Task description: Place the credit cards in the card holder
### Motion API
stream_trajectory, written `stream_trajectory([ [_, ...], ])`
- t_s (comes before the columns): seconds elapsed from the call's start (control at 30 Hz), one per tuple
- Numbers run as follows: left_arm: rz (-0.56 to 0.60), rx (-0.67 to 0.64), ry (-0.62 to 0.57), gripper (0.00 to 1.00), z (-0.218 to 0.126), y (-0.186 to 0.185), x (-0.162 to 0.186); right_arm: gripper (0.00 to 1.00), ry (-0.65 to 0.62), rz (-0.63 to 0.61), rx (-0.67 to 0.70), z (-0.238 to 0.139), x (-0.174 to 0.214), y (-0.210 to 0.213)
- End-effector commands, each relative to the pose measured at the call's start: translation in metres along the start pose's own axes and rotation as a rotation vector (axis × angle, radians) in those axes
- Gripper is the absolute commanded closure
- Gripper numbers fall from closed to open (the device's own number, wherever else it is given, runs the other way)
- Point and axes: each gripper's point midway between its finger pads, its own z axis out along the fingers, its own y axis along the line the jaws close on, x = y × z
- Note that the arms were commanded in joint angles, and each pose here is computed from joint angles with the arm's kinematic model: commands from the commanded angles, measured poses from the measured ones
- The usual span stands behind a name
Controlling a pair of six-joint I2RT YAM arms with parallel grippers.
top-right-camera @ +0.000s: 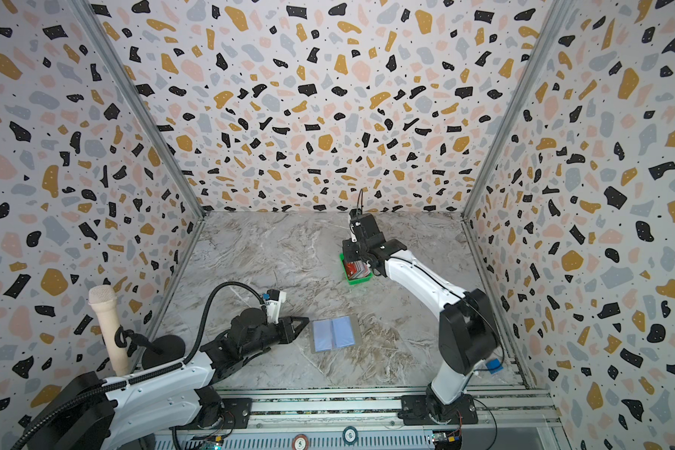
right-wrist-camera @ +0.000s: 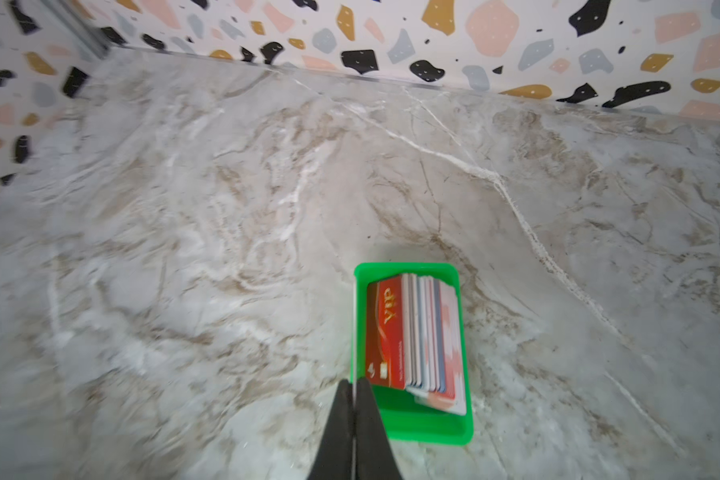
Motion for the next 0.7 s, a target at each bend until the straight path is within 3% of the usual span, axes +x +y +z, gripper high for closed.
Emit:
stream_trajectory([
  [0.0,-0.002,0.019,-0.012,0.80,-0.001,0.000,-0.001,1.00,-0.064,0.005,-0.229,-0.037,0.009,0.041],
  [0.17,-0.041,0.005,0.028,0.80,0.004,0.007,0.008,1.00,-0.124,-0.008,-0.519,-0.088,0.044,0.079],
  [0.3,-0.057,-0.006,0.045,0.81,0.006,0.014,0.016,1.00,-0.138,0.007,-0.642,-0.113,0.071,0.091],
  [0.67,-0.066,-0.055,0.113,0.94,0.019,0.031,0.034,1.00,-0.079,0.228,-0.563,-0.086,0.156,0.080],
])
